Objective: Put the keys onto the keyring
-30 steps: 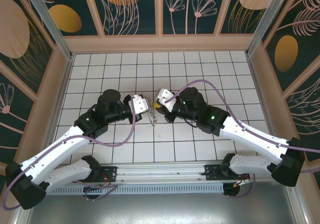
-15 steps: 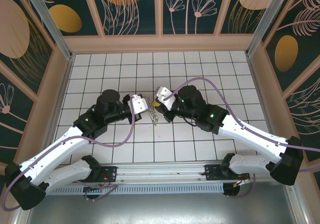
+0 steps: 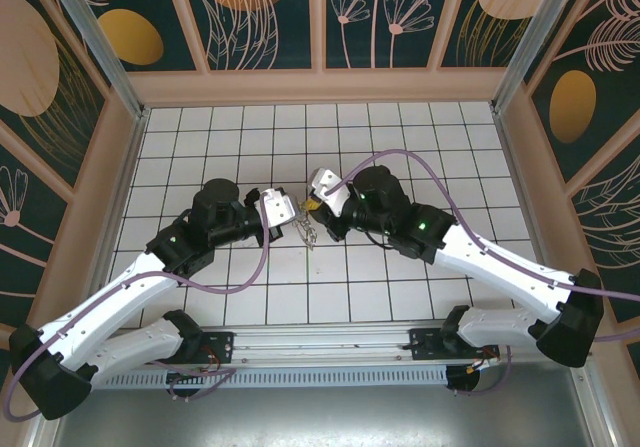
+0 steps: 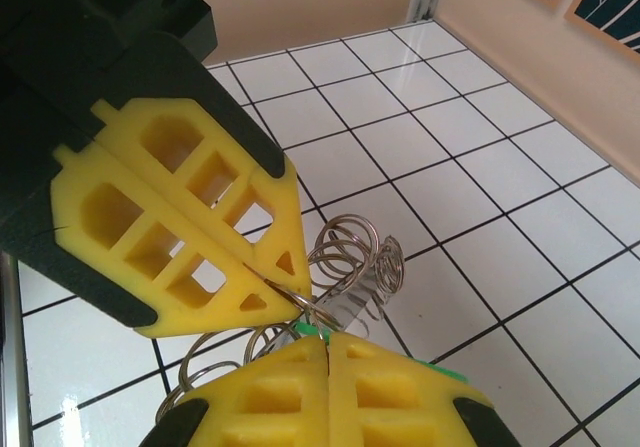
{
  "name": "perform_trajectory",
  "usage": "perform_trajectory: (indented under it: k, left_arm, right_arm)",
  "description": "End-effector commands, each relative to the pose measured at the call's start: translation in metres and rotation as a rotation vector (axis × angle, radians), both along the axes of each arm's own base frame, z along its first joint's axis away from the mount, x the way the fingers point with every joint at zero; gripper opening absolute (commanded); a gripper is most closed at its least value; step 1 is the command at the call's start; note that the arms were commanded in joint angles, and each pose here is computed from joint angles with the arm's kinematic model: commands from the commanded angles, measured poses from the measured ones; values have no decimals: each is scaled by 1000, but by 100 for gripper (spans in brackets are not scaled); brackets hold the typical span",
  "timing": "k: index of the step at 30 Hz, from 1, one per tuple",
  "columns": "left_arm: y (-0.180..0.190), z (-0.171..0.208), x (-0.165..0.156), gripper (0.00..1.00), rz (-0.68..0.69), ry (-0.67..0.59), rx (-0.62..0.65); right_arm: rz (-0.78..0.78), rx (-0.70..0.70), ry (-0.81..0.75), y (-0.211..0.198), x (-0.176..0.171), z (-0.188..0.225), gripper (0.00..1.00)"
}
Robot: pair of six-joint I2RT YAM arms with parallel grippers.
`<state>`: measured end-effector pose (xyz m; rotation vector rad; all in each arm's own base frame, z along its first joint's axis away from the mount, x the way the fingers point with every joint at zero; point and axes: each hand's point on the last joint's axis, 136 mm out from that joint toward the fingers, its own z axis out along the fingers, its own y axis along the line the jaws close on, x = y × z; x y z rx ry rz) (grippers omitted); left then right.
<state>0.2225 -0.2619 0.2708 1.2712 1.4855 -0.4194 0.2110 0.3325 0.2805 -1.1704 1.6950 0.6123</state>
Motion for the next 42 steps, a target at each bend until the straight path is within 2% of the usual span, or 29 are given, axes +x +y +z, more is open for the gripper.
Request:
perform_trajectory:
  k: [1, 14, 29, 42]
  left_arm:
    - [-6, 25, -11, 0, -66, -62, -41]
    - [-7, 23, -12, 0, -63, -64, -31]
    - [-7, 24, -13, 0, -67, -73, -33]
    - [-6, 26, -14, 0, -63, -80, -40]
  right_arm:
    - [-75, 17, 12, -4, 17, 11, 0]
    - [-74, 46, 34, -9, 16, 17, 0]
    - [-141, 16, 91, -16, 30, 7, 0]
    - [-139, 5, 115, -16, 30, 2, 0]
